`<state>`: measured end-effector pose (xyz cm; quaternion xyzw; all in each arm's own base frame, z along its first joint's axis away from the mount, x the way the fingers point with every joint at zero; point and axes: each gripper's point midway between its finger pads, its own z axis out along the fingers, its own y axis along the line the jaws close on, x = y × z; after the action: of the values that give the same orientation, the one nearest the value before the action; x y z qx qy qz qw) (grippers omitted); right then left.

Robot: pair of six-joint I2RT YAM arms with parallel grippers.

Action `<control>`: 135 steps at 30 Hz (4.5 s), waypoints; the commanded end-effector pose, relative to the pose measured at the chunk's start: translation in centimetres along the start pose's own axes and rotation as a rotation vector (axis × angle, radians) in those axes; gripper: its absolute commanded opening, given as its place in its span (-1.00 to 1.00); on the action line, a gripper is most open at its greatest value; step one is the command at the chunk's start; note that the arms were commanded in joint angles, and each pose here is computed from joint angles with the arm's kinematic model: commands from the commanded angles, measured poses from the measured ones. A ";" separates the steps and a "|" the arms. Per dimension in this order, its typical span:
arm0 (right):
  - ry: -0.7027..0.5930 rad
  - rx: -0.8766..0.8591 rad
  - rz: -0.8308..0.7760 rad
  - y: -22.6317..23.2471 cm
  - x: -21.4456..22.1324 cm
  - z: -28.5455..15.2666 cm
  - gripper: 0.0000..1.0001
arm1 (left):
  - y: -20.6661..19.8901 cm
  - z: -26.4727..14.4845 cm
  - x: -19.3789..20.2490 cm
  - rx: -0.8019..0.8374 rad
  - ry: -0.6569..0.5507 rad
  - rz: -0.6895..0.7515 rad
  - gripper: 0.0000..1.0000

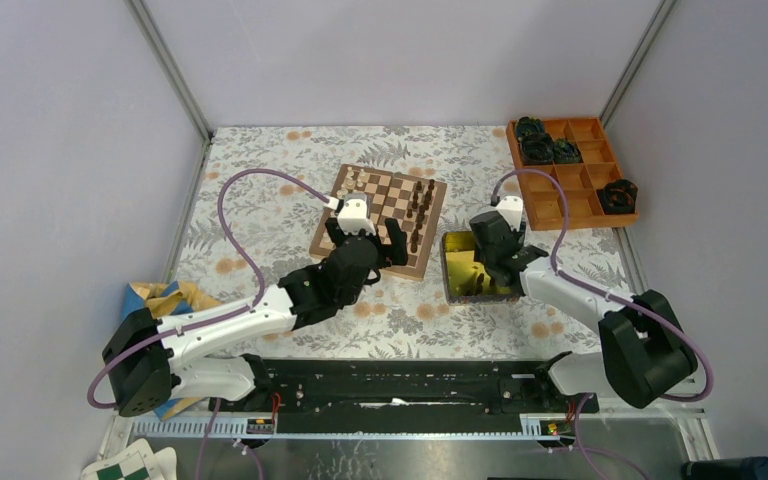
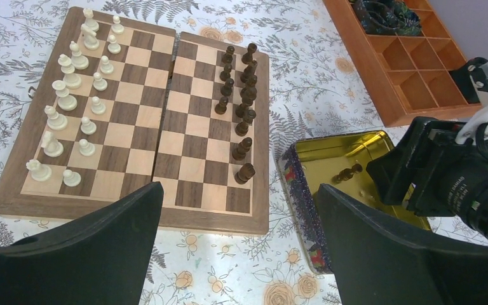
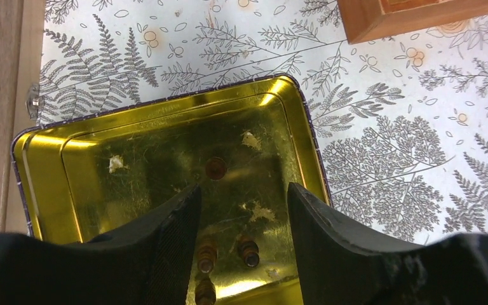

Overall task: Set up the chess pieces on the board
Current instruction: Pick up the chess piece from the storage box, then place the chess piece on the chessboard.

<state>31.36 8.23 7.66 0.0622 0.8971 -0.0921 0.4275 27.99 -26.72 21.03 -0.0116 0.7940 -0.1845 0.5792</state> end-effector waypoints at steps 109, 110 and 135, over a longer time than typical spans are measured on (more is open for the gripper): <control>0.021 -0.480 -0.331 21.1 -0.3 -4.6 -1.00 | 8.4 -5.4 -3.2 -0.189 -0.107 -0.087 0.98; 0.022 -0.476 -0.331 21.1 -0.3 -4.5 -1.00 | 8.4 -5.4 -3.3 -0.188 -0.108 -0.088 0.98; 0.047 -0.452 -0.348 20.5 1.0 -3.8 -0.81 | 8.2 -5.2 -2.7 -0.179 -0.091 -0.093 0.98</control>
<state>31.43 28.36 6.27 -0.1852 0.9068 0.0374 0.3768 25.47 -17.40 22.21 -0.0917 0.7842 -0.1377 0.5981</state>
